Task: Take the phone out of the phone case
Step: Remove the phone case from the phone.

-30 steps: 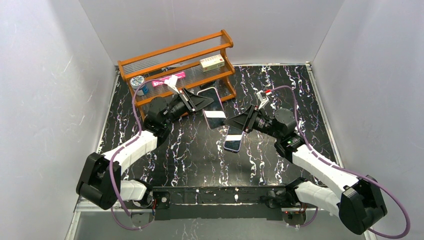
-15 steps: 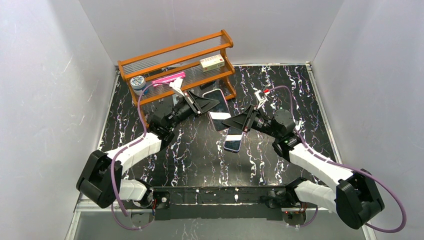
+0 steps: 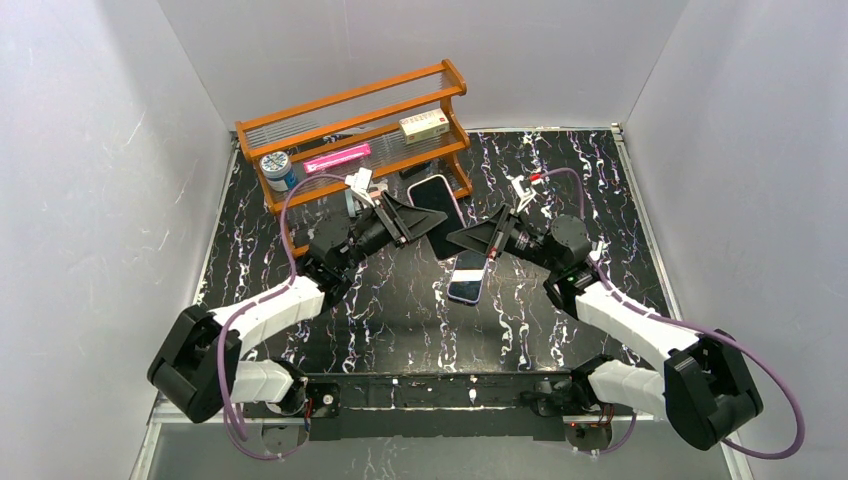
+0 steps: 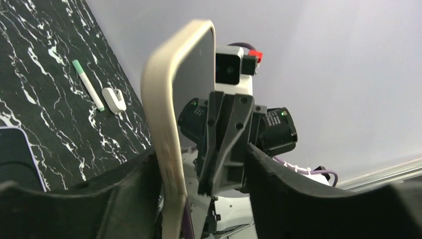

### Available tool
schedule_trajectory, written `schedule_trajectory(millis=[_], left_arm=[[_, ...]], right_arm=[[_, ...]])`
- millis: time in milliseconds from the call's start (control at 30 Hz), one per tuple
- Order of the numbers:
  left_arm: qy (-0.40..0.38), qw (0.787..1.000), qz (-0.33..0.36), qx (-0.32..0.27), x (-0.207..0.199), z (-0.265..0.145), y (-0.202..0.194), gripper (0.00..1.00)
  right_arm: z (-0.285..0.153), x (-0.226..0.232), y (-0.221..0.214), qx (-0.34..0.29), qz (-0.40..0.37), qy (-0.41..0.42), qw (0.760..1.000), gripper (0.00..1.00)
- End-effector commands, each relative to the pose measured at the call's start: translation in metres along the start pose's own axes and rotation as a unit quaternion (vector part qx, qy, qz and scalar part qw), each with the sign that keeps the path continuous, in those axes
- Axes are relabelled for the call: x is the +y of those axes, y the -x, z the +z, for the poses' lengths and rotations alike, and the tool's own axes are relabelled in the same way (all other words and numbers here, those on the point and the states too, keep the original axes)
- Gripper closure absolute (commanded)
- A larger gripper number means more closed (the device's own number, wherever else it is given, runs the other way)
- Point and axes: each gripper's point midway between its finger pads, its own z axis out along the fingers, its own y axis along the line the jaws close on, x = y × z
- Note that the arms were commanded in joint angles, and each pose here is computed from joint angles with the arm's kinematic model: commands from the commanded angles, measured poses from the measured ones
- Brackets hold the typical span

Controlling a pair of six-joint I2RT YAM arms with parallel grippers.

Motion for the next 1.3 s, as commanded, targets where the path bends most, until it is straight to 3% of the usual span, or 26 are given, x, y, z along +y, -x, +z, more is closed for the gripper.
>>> schedule_trajectory(millis=[0, 200, 633, 1267], left_arm=[[-0.014, 0.999, 0.038, -0.021, -0.017, -0.012, 0.008, 0.39], [0.010, 0.998, 0.052, -0.030, -0.006, -0.027, 0.008, 0.33], [0.025, 0.998, 0.053, -0.001, 0.008, -0.036, -0.010, 0.36], [-0.001, 0.997, 0.072, 0.040, -0.004, -0.018, -0.022, 0.35]], right_arm=[[-0.004, 0.047, 0.039, -0.067, -0.058, 0.056, 0.994, 0.99], [-0.009, 0.062, 0.052, -0.089, -0.065, 0.064, 0.992, 0.99], [-0.007, 0.081, 0.068, -0.113, -0.058, 0.085, 0.988, 0.99], [-0.004, 0.077, 0.066, -0.102, -0.059, 0.086, 0.989, 0.99]])
